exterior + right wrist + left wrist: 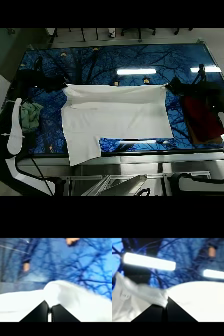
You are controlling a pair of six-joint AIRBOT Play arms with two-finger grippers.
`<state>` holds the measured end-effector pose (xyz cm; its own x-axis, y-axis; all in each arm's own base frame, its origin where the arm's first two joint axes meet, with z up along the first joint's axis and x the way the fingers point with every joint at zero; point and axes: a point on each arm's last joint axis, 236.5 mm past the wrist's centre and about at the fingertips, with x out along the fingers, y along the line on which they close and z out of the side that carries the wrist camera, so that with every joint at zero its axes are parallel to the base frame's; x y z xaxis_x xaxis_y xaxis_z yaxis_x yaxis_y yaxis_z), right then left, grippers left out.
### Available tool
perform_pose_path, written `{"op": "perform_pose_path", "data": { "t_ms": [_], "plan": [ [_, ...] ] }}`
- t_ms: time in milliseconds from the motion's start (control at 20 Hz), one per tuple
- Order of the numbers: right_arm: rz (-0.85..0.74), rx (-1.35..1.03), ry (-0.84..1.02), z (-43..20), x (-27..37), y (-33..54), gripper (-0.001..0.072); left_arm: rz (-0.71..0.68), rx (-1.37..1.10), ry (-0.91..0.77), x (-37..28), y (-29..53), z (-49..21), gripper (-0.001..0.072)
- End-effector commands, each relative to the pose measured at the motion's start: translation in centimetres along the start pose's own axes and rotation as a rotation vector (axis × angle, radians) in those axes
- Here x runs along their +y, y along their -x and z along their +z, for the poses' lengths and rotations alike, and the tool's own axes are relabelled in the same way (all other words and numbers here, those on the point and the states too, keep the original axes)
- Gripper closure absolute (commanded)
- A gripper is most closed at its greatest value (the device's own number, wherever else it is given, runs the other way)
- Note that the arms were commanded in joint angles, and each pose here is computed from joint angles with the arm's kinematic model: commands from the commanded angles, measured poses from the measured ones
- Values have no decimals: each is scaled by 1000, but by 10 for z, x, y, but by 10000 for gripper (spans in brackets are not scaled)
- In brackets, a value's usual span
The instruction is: Fold the shirts.
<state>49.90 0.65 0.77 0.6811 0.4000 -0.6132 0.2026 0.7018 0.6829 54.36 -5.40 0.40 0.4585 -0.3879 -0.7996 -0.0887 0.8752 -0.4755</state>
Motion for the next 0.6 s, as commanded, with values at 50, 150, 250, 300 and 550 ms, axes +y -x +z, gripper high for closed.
{"op": "perform_pose_path", "data": {
  "t_ms": [50, 150, 250, 300, 550],
  "plan": [
    [-42, 58, -75, 7, -54, -69, 691, 22, 22, 43, 29, -75, 18, 690],
    [-14, 34, -46, 30, -43, -76, 691, 13, -12, 42, 24, -75, 36, 690],
    [7, -7, -7, 53, -29, -72, 691, 5, -42, 44, 22, -68, 53, 690],
    [22, -8, -3, 58, -23, -68, 692, 2, -53, 49, 23, -64, 59, 690],
    [55, 100, 45, 37, -15, -62, 691, 17, 12, 71, 34, -62, 40, 690]
  ]
}}
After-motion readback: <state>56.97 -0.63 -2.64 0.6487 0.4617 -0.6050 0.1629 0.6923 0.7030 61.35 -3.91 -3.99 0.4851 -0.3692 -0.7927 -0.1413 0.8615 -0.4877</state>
